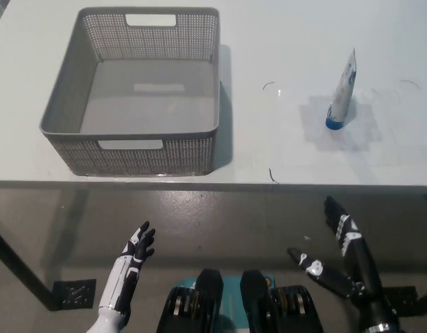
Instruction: Use the right hand to pick up a shampoo and place it into a container on the left side
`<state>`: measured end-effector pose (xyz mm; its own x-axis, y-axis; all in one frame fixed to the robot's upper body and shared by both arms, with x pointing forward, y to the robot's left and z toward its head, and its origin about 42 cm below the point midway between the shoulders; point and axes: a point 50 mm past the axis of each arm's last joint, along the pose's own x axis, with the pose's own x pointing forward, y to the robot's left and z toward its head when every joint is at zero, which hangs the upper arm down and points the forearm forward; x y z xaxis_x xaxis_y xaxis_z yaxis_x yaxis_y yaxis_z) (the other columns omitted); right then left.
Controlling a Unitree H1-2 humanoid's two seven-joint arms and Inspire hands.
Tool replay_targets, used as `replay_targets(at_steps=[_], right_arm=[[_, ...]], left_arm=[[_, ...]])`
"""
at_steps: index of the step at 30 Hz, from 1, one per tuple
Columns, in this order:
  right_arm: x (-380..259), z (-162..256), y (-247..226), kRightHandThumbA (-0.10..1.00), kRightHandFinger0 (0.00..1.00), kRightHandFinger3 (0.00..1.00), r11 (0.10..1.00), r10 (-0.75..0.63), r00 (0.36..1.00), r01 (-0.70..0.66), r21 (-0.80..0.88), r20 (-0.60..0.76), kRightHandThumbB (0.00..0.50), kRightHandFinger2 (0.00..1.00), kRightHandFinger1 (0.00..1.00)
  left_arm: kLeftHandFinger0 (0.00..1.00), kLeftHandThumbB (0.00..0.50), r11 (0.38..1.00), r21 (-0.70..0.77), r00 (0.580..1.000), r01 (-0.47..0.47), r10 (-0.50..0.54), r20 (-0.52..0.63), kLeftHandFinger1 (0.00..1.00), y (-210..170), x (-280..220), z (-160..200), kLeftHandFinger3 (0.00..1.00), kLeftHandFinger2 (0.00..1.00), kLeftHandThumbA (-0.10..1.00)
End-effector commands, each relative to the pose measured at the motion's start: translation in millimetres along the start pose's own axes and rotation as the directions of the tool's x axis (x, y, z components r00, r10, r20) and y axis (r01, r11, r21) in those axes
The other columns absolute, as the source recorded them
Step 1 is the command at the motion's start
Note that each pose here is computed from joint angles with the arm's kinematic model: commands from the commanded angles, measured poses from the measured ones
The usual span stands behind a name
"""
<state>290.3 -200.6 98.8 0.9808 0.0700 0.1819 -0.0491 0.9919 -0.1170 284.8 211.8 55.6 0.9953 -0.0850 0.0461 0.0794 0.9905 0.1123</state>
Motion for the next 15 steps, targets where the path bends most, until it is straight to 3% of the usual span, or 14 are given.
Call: replay_targets(at_steps=[1, 5, 9, 15], right_arm=[[24, 39, -13, 0.97, 1.0, 1.0, 0.996, -0.081, 0.978, 0.088, -0.028, 0.194, 0.316, 1.0, 1.0], [37, 50, -22, 0.99, 1.0, 1.0, 0.993, -0.116, 0.97, 0.119, -0.002, 0.212, 0.326, 1.0, 1.0], [58, 63, -36, 0.96, 1.0, 1.0, 0.989, -0.149, 0.96, 0.144, 0.037, 0.238, 0.289, 1.0, 1.0], [87, 73, -54, 0.92, 1.0, 1.0, 0.973, -0.232, 0.939, 0.222, 0.067, 0.256, 0.285, 1.0, 1.0]], left_arm=[[1.0, 0.043, 1.0, 0.013, 0.997, -0.005, 0.004, 0.073, 1.0, 4, 6, 11, 1.0, 1.0, 0.97], [1.0, 0.032, 1.0, 0.011, 0.998, 0.0, -0.001, 0.07, 1.0, 3, 4, 10, 1.0, 1.0, 0.97], [1.0, 0.029, 1.0, 0.011, 0.998, 0.001, -0.002, 0.061, 1.0, 2, 2, 9, 1.0, 1.0, 0.97], [1.0, 0.036, 1.0, 0.001, 0.999, 0.001, -0.001, 0.047, 1.0, 0, -3, 5, 1.0, 1.0, 0.97]])
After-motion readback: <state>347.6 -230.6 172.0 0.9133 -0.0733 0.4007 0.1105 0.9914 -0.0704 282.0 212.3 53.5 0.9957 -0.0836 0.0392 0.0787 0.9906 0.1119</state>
